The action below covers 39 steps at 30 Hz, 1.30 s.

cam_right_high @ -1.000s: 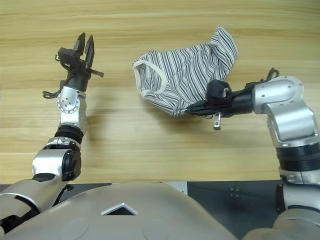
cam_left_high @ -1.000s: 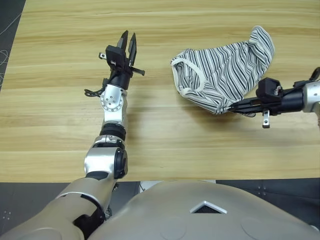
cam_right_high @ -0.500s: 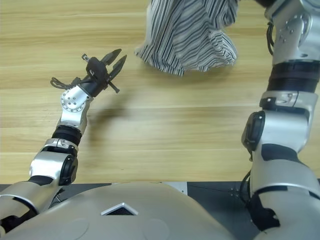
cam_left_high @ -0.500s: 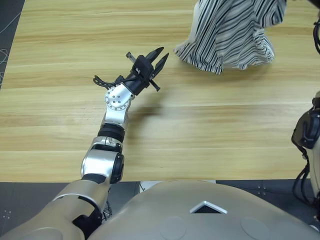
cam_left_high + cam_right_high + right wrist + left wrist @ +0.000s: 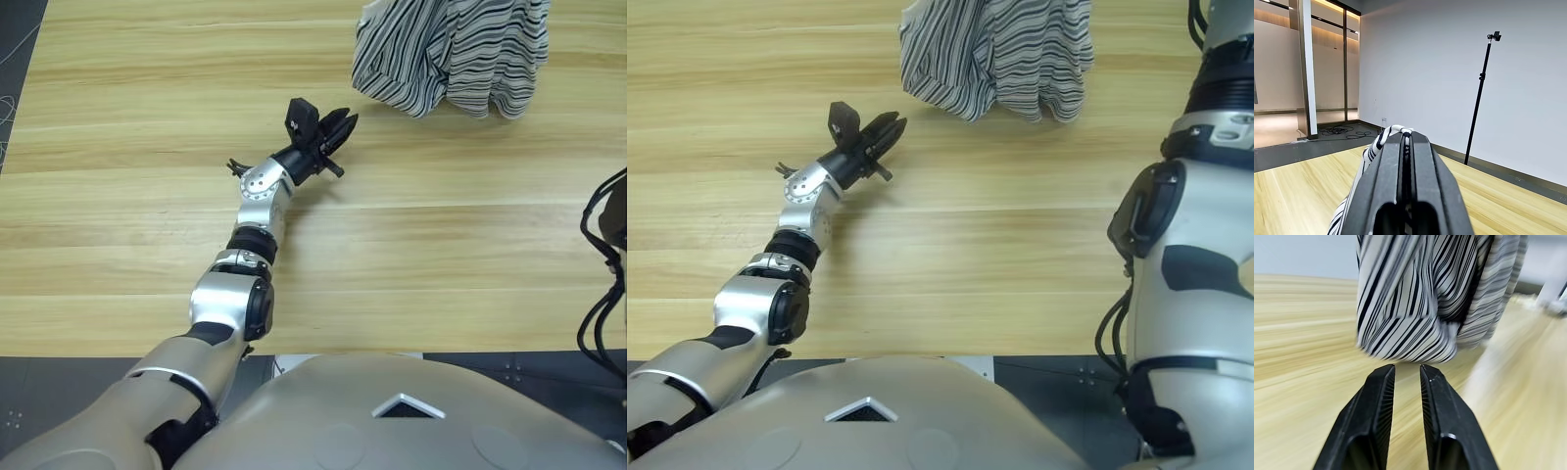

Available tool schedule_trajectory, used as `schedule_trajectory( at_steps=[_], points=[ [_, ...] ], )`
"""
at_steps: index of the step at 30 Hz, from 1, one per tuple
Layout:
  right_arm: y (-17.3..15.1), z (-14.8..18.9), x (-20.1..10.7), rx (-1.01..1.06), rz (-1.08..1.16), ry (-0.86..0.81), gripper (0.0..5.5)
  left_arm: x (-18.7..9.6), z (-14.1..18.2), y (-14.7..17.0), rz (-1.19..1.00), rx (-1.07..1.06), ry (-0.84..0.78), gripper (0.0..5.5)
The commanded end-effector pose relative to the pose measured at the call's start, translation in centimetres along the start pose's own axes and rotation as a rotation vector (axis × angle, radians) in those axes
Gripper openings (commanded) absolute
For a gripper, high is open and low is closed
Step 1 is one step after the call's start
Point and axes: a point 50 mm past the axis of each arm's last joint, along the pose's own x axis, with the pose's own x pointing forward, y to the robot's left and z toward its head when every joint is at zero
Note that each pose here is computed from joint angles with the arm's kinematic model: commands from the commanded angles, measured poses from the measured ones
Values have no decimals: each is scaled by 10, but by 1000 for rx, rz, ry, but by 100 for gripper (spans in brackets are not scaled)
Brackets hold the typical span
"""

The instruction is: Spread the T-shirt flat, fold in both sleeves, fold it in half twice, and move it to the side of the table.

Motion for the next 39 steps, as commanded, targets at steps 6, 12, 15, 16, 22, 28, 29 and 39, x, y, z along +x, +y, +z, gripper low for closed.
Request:
schedule_trajectory(
  at_steps=[6,12,15,16,22,28,29,39],
  points=[
    [-8,18,-4,-66,-10,-14,12,27,32,0,-10,-88,-112,97],
    [-8,18,-5,-68,-6,-7,10,22,25,0,9,-99,-107,152],
    [-8,17,-6,-67,-10,-6,10,21,18,-3,6,-88,-73,172],
    [-9,17,-6,-66,-11,-5,10,20,15,-3,9,-80,-56,182],
    [-9,15,-6,-62,-13,2,10,16,7,1,57,-76,-1,275],
    [-8,12,-5,-59,-7,9,10,17,4,6,116,-18,70,294],
    [-7,11,-5,-58,-6,11,10,17,5,6,122,-15,73,294],
    [-6,5,-4,-48,6,33,10,30,16,6,152,37,93,294]
  ],
)
